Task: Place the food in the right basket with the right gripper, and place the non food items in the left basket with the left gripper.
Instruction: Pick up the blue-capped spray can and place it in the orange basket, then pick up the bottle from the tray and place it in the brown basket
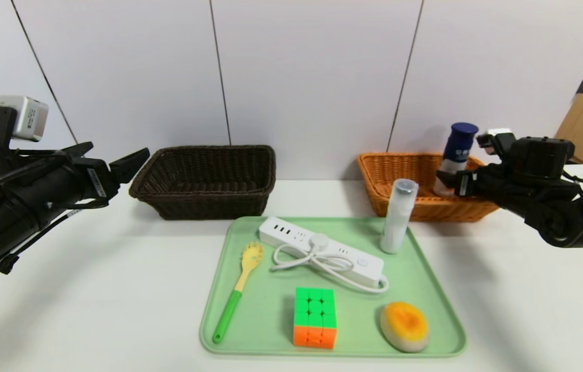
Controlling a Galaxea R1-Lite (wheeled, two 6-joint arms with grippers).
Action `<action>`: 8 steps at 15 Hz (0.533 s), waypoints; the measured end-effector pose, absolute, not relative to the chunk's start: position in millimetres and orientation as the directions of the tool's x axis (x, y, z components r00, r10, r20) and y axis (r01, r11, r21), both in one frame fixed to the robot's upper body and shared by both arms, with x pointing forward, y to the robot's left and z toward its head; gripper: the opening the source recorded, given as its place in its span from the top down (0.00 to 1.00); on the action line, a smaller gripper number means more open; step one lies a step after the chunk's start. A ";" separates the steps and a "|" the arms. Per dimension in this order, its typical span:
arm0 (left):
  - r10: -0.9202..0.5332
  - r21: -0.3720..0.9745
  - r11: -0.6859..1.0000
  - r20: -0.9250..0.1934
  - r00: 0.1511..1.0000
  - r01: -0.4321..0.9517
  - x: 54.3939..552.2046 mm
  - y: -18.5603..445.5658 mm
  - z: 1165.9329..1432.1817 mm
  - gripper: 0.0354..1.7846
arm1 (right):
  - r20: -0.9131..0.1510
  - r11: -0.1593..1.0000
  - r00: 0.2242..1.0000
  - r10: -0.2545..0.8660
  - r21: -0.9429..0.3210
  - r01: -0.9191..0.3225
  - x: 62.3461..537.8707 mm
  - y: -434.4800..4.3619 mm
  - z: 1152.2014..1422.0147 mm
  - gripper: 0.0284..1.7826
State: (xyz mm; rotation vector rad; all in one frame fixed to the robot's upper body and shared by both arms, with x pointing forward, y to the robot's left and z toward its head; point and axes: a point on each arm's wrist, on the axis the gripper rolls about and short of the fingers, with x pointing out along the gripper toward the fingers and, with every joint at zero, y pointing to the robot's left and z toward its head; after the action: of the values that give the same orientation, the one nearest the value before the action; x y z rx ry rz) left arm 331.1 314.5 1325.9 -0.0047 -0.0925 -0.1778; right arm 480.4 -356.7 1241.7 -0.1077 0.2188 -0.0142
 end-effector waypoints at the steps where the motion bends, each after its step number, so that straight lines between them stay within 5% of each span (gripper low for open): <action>1: -0.176 0.000 0.984 0.092 0.980 0.177 331.0 314.5 1325.7 0.06 | -0.218 0.994 0.976 -0.024 -0.105 0.001 471.2 -356.0 1245.7 0.10; 8: -0.175 -0.002 0.984 0.088 0.981 0.176 331.0 314.5 1324.5 0.06 | -0.132 0.994 0.991 0.030 -0.101 -0.044 405.5 -340.3 1293.0 0.07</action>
State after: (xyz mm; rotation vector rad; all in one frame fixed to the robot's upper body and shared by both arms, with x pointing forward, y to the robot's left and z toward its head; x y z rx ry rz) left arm 331.0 314.5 1324.5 -0.0102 -0.0873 -0.1766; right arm 405.5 -340.3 1293.0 -0.1043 0.1305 0.0373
